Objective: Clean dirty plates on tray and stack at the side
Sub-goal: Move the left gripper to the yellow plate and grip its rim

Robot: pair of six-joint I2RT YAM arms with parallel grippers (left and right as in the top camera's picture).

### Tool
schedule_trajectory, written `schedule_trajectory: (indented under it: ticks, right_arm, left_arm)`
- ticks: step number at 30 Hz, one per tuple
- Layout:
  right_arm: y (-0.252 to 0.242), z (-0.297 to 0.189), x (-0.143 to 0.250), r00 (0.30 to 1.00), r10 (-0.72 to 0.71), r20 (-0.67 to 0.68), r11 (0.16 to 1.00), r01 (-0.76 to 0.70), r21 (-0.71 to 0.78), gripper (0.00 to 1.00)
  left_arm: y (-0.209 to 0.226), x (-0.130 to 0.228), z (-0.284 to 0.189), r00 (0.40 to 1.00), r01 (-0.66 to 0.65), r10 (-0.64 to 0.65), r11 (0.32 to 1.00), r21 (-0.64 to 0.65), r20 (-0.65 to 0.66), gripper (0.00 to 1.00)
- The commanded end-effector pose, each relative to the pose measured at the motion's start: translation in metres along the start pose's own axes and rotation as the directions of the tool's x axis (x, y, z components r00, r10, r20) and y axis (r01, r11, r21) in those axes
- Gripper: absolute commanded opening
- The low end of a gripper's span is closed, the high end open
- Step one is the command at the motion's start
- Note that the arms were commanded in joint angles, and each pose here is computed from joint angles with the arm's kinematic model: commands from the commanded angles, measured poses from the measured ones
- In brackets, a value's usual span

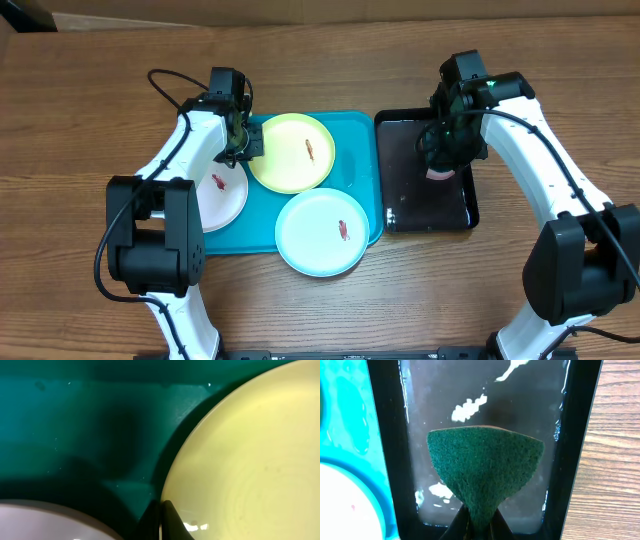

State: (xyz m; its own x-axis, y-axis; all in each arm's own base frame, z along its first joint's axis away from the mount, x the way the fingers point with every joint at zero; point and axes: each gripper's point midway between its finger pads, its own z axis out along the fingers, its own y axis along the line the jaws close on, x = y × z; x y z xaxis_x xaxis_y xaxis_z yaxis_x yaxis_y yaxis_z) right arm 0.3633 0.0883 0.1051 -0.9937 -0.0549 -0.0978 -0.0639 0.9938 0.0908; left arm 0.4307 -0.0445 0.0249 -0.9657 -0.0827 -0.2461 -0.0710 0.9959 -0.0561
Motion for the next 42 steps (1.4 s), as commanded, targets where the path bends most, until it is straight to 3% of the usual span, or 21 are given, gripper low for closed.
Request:
schedule_trajectory:
  ticks: [1,12,15,18,33,39,42]
  right_arm:
    - [0.003,-0.010,-0.007,0.999,0.000,0.034,1.000,0.000,-0.014,0.04]
    - [0.003,-0.010,-0.008,0.999,0.000,0.036,1.000,0.001,-0.014,0.04]
    - [0.003,-0.010,-0.006,1.000,0.000,0.030,1.000,0.000,-0.014,0.04]
    - [0.003,-0.010,-0.006,1.000,0.000,0.030,1.000,0.000,-0.013,0.04]
    - [0.003,-0.010,-0.008,0.999,-0.001,0.036,1.000,0.001,-0.014,0.04]
    - [0.003,-0.010,-0.008,0.999,0.000,0.036,1.000,0.001,-0.014,0.04]
    - [0.003,-0.010,-0.008,0.999,0.000,0.036,1.000,0.001,-0.014,0.04]
  left_arm:
    - [-0.007,-0.006,0.002,0.998,-0.056,0.056,0.998,0.035,0.007,0.04]
    - [-0.025,-0.007,0.001,0.997,-0.075,0.073,0.988,0.133,0.016,0.05]
    - [-0.024,-0.007,0.001,0.997,-0.074,0.072,0.988,0.133,0.015,0.14]
    - [-0.024,-0.005,0.001,0.997,-0.072,0.072,0.988,0.133,0.007,0.17]
    - [-0.031,0.005,0.001,0.997,-0.060,0.065,0.987,0.147,-0.032,0.17]
    - [-0.042,0.012,0.000,0.995,-0.084,0.092,0.984,0.155,-0.049,0.10]
    - [-0.046,0.014,0.000,0.993,-0.094,0.103,0.983,0.156,-0.052,0.17]
